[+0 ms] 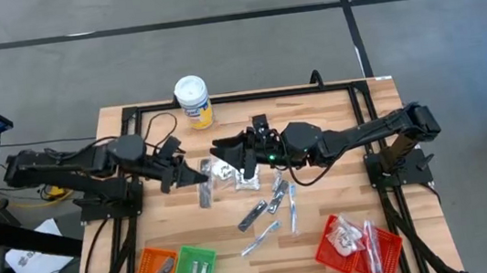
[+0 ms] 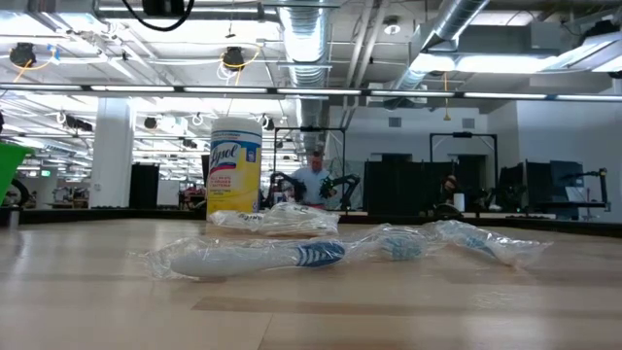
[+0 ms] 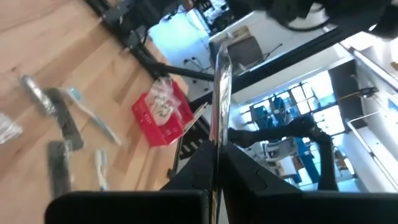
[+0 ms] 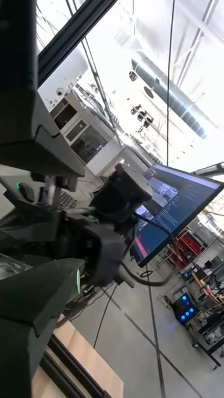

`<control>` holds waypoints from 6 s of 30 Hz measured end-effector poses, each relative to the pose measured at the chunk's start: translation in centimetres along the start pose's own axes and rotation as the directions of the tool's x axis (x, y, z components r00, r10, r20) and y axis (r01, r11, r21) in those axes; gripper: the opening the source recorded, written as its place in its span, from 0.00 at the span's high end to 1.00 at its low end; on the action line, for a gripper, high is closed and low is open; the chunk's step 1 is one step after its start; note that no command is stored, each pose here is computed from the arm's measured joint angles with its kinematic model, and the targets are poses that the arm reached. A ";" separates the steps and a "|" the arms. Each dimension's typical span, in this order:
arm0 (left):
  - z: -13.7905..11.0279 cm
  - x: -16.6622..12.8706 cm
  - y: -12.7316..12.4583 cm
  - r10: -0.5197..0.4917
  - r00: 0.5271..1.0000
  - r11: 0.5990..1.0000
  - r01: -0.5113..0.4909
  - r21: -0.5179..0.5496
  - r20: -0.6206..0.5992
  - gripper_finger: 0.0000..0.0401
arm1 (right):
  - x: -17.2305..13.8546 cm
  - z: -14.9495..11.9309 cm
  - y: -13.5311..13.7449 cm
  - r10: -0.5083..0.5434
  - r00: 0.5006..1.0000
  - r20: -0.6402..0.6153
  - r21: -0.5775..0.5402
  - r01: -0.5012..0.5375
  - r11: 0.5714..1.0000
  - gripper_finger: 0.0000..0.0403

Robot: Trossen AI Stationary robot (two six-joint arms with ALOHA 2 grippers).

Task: Pick & Place Travel size toiletries
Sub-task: Put the black comb into the orange basket, then put the nail cutter into the green basket

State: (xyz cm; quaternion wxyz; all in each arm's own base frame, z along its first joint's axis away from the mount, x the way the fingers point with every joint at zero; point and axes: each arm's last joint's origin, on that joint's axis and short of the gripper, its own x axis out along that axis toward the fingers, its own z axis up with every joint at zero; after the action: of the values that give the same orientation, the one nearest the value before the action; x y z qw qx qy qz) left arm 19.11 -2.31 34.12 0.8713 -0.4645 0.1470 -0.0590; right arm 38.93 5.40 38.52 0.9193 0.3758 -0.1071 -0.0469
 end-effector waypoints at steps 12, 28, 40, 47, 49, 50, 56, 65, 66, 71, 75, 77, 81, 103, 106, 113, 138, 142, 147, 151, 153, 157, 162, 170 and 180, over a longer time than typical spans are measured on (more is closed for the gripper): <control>-3.3 0.0 0.2 0.161 0.977 0.983 -0.171 -0.066 -0.142 0.99 | 0.0 0.0 0.0 -0.002 1.000 -0.002 -0.001 0.002 1.000 0.46; -9.0 -0.3 -0.1 0.346 0.890 0.900 -0.405 -0.162 -0.297 0.99 | -0.3 -0.6 0.6 0.032 0.999 -0.036 0.002 -0.032 1.000 0.46; -15.8 1.0 -0.8 0.410 0.771 0.762 -0.584 -0.281 -0.487 0.99 | -0.5 -1.4 1.3 0.298 0.907 -0.297 0.093 -0.283 0.955 0.46; -19.9 0.1 -1.2 0.416 0.653 0.659 -0.696 -0.284 -0.633 0.99 | -0.7 -1.8 1.3 0.356 0.851 -0.385 0.152 -0.322 0.935 0.46; -20.9 -0.2 -1.1 0.426 0.592 0.635 -0.735 -0.240 -0.684 0.99 | -0.7 -1.9 1.3 0.361 0.847 -0.390 0.151 -0.328 0.933 0.46; -21.4 -0.3 -1.0 0.433 0.555 0.622 -0.755 -0.210 -0.711 0.99 | -0.7 -1.9 1.3 0.362 0.846 -0.391 0.151 -0.329 0.932 0.46; -23.3 -0.9 0.1 0.516 0.348 0.535 -0.844 -0.023 -0.783 0.99 | -0.7 -1.9 1.4 0.376 0.834 -0.403 0.154 -0.343 0.927 0.46; -23.9 -0.4 1.0 0.598 0.337 0.584 -0.805 0.108 -0.727 0.99 | -0.7 -1.9 1.4 0.377 0.833 -0.405 0.155 -0.345 0.926 0.46; -23.9 -0.4 1.2 0.614 0.326 0.578 -0.805 0.129 -0.719 0.99 | -0.7 -1.9 1.4 0.377 0.833 -0.405 0.155 -0.344 0.926 0.46; -24.4 -0.2 1.7 0.652 0.295 0.566 -0.802 0.190 -0.698 0.99 | -0.7 -1.9 1.4 0.377 0.833 -0.404 0.154 -0.344 0.926 0.46; -24.4 -0.2 1.7 0.653 0.300 0.573 -0.796 0.196 -0.696 0.99 | -0.7 -2.0 1.3 0.370 0.833 -0.412 0.153 -0.336 0.929 0.46; -24.4 -0.1 1.7 0.649 0.308 0.584 -0.788 0.196 -0.696 0.99 | -0.7 -2.0 1.3 0.365 0.832 -0.417 0.153 -0.332 0.931 0.46; -24.2 0.2 1.7 0.644 0.318 0.589 -0.787 0.185 -0.696 0.99 | -0.8 -2.1 1.2 0.354 0.831 -0.428 0.151 -0.320 0.935 0.46; -23.6 1.2 1.7 0.617 0.350 0.633 -0.753 0.180 -0.705 0.92 | -0.7 -2.1 1.1 0.351 0.832 -0.429 0.143 -0.321 0.936 0.46; -23.6 1.2 1.7 0.617 0.350 0.633 -0.753 0.180 -0.705 0.90 | -0.7 -2.1 1.1 0.351 0.832 -0.429 0.143 -0.321 0.936 0.46; -23.6 1.2 1.7 0.617 0.350 0.633 -0.753 0.180 -0.705 0.91 | -0.7 -2.1 1.1 0.351 0.832 -0.429 0.143 -0.321 0.936 0.46; -21.9 0.1 0.4 0.540 0.441 0.675 -0.736 0.056 -0.716 0.94 | -0.7 -2.1 1.0 0.350 0.832 -0.429 0.143 -0.320 0.936 0.46; -20.5 -0.4 -0.2 0.528 0.572 0.725 -0.689 -0.018 -0.627 0.97 | -0.6 -1.9 0.9 0.347 0.836 -0.426 0.141 -0.317 0.938 0.46; -18.6 -0.7 -0.5 0.517 0.702 0.765 -0.635 -0.102 -0.490 0.99 | -0.5 -1.8 0.7 0.344 0.838 -0.423 0.139 -0.315 0.939 0.46; -17.4 -0.3 -0.3 0.523 0.741 0.774 -0.620 -0.130 -0.421 0.99 | -0.5 -1.7 0.6 0.340 0.841 -0.421 0.137 -0.312 0.940 0.46; -16.8 0.2 -0.1 0.531 0.747 0.774 -0.620 -0.130 -0.401 0.99 | -0.5 -1.6 0.5 0.339 0.842 -0.420 0.136 -0.311 0.941 0.46; -15.3 1.3 0.4 0.546 0.775 0.779 -0.609 -0.148 -0.317 0.99 | -0.4 -1.6 0.3 0.328 0.844 -0.424 0.133 -0.301 0.944 0.46; -12.9 2.7 1.3 0.582 0.797 0.774 -0.604 -0.189 -0.162 0.99 | -0.4 -1.6 0.2 0.320 0.843 -0.433 0.130 -0.293 0.947 0.46; -8.9 4.3 3.0 0.611 0.790 0.765 -0.607 -0.217 -0.053 0.99 | -0.5 -1.8 0.2 0.341 0.809 -0.478 0.146 -0.310 0.940 0.46; -4.6 5.5 4.7 0.578 0.816 0.791 -0.567 -0.231 -0.022 0.99 | -0.7 -2.1 -0.3 0.391 0.716 -0.578 0.203 -0.339 0.919 0.46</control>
State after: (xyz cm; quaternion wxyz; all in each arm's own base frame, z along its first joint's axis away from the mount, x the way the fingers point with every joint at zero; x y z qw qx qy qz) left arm 22.70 -4.59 26.70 0.7926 -0.4958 0.2647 0.2362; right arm 38.73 6.76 36.78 0.8789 0.3793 0.1202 0.2632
